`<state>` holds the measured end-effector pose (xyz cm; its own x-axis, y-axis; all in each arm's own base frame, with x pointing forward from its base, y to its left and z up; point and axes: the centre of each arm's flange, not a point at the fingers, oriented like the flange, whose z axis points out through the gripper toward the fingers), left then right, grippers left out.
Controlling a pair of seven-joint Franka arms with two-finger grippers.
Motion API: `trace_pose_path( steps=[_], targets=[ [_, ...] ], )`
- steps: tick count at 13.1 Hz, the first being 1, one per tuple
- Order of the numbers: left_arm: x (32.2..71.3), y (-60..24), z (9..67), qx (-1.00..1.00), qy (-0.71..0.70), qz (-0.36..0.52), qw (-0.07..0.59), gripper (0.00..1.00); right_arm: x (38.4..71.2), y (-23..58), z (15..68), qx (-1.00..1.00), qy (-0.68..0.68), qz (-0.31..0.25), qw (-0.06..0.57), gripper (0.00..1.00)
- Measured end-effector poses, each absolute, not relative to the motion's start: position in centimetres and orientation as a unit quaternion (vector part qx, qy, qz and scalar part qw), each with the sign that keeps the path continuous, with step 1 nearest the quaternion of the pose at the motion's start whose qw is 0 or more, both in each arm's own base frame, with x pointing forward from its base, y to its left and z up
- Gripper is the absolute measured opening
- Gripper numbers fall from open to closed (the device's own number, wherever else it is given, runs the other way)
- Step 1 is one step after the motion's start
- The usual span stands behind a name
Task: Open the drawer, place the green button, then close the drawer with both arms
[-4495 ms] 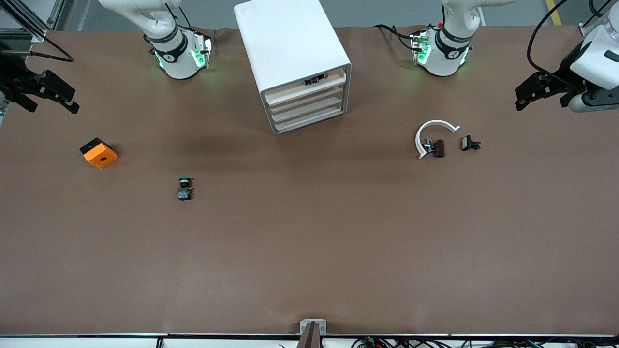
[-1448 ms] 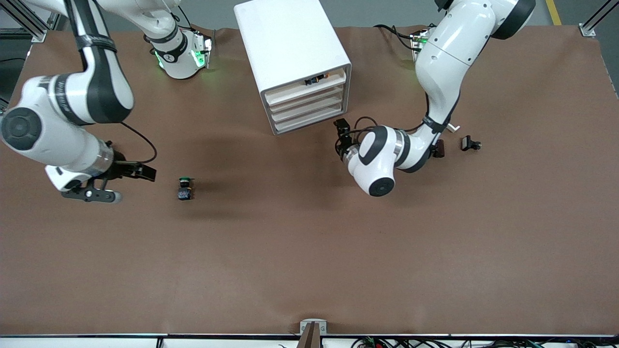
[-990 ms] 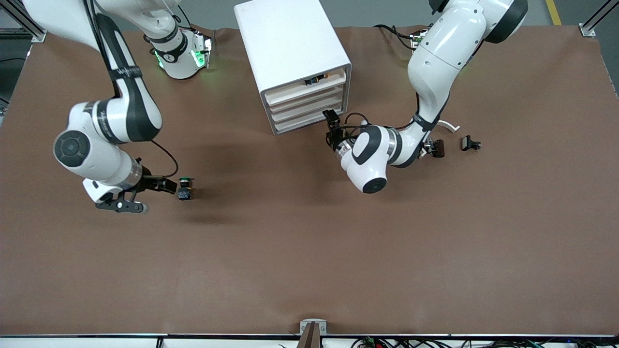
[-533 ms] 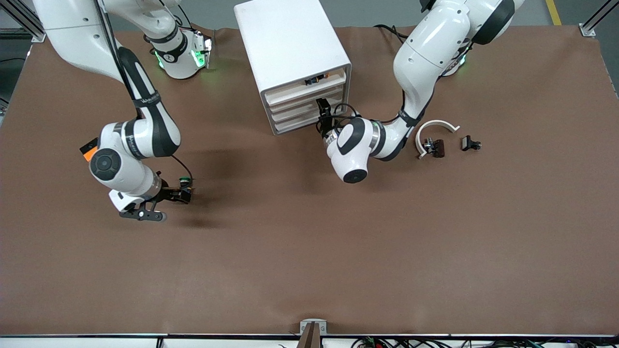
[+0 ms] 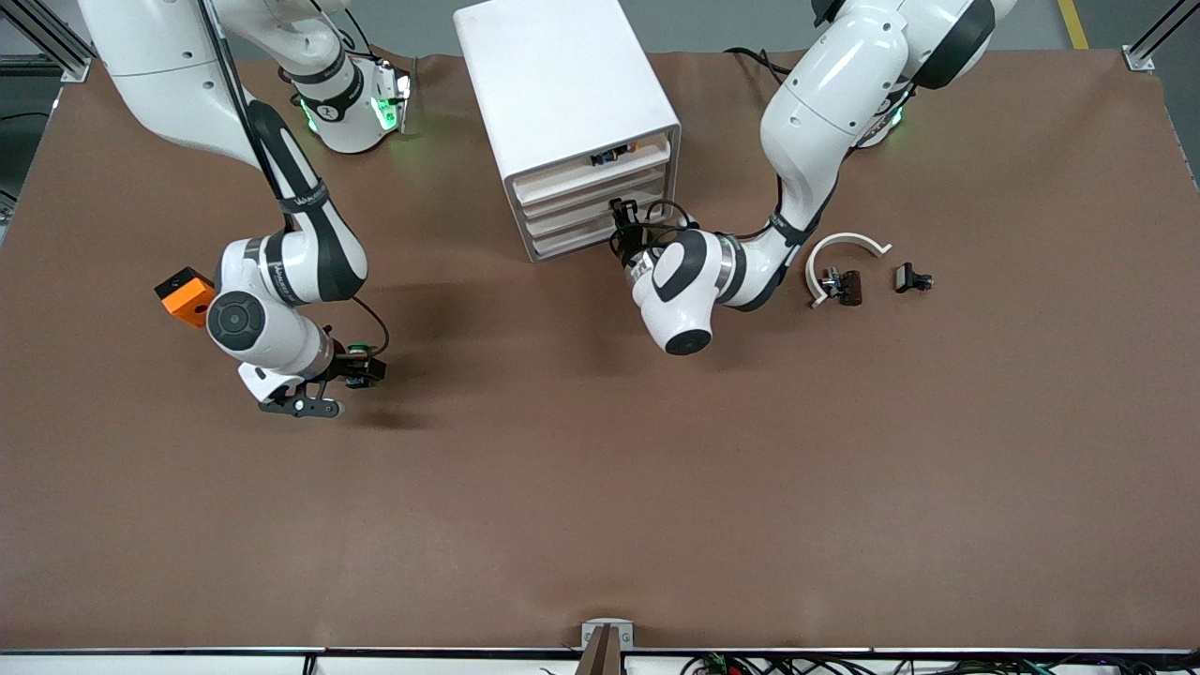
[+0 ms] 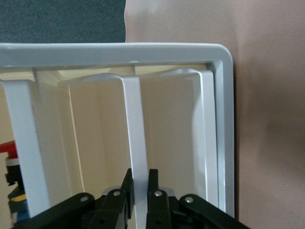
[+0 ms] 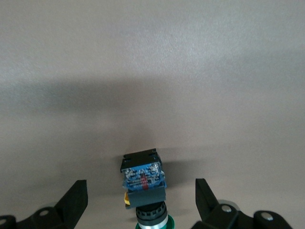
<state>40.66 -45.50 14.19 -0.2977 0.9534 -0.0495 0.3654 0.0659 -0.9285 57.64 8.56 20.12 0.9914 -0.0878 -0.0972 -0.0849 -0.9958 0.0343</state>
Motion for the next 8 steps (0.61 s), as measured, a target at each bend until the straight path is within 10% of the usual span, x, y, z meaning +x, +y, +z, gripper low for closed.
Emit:
trace_pose_path(
  steps=[8],
  targets=[
    [42.2,-44.5,14.4,-0.495,-0.668,0.465,0.305,0.14,57.2,8.5,18.8,0.997,-0.043,-0.058,0.017,0.87]
  ],
)
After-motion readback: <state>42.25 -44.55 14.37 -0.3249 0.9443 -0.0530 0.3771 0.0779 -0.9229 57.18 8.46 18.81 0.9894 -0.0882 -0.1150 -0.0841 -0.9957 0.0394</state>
